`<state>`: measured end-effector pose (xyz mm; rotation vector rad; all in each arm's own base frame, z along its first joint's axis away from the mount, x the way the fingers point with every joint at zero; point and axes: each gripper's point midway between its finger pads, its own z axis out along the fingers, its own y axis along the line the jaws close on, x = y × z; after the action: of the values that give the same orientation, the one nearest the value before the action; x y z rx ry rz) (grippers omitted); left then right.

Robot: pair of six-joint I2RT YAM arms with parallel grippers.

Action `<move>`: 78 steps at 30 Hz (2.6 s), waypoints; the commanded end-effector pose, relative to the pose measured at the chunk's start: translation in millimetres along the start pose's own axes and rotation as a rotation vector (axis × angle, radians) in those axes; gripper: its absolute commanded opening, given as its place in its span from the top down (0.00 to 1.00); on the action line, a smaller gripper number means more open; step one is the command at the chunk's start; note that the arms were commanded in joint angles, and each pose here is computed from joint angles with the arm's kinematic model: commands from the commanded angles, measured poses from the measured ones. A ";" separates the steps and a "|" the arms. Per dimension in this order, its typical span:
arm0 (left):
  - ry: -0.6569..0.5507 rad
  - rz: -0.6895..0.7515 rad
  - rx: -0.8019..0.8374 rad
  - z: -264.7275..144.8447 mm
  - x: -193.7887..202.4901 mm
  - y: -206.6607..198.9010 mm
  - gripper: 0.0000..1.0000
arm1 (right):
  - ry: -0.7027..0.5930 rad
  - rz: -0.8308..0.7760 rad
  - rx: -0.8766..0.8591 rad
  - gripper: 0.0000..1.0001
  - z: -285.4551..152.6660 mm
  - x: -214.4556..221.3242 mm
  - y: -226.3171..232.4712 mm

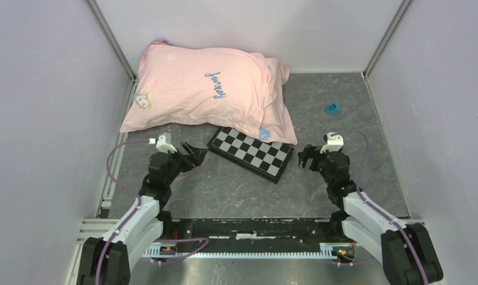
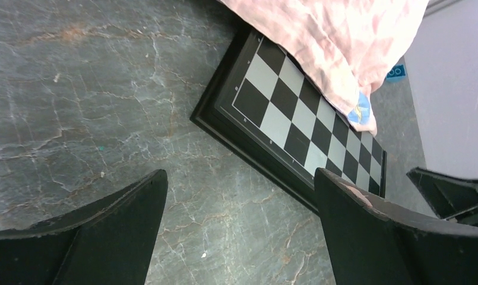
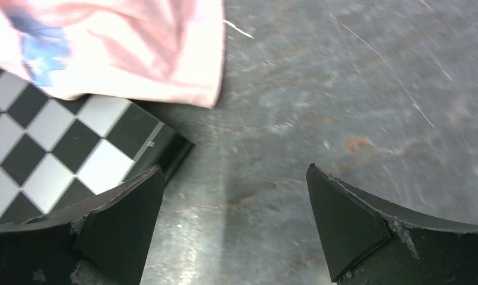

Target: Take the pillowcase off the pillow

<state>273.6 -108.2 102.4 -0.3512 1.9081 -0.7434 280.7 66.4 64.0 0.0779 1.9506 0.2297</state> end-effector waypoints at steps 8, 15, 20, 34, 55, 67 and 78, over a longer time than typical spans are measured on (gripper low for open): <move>-0.002 0.035 0.128 1.7 -9.4 -28.5 0.00 | -0.035 -0.078 -0.312 0.02 39.7 -55.0 74.4; 0.013 0.038 0.149 1.9 -6.5 -31.7 0.00 | 0.001 -0.127 -0.417 0.02 82.2 -65.8 118.6; 0.024 0.039 0.170 2.6 -4.4 -35.0 0.00 | 0.010 -0.160 -0.417 0.10 116.8 -80.7 133.5; 0.068 0.096 0.241 5.0 2.8 -50.4 0.01 | 0.021 -0.164 -0.444 0.94 146.9 -88.4 148.2; 0.078 0.268 0.083 -6.8 -48.4 -147.0 0.08 | -0.080 -0.273 -0.638 1.00 0.1 -104.8 204.0; 0.248 0.655 -0.008 28.2 -6.0 -193.5 0.11 | 0.107 -0.227 -0.545 1.00 -13.4 -2.4 166.7; 0.287 0.913 -0.294 101.7 26.0 -194.5 0.18 | 0.059 -0.160 -0.546 1.00 -12.1 -14.0 172.0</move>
<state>317.4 -323.6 169.9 0.4915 2.1871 -0.1038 264.8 228.1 108.0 -0.4856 1.9072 0.6225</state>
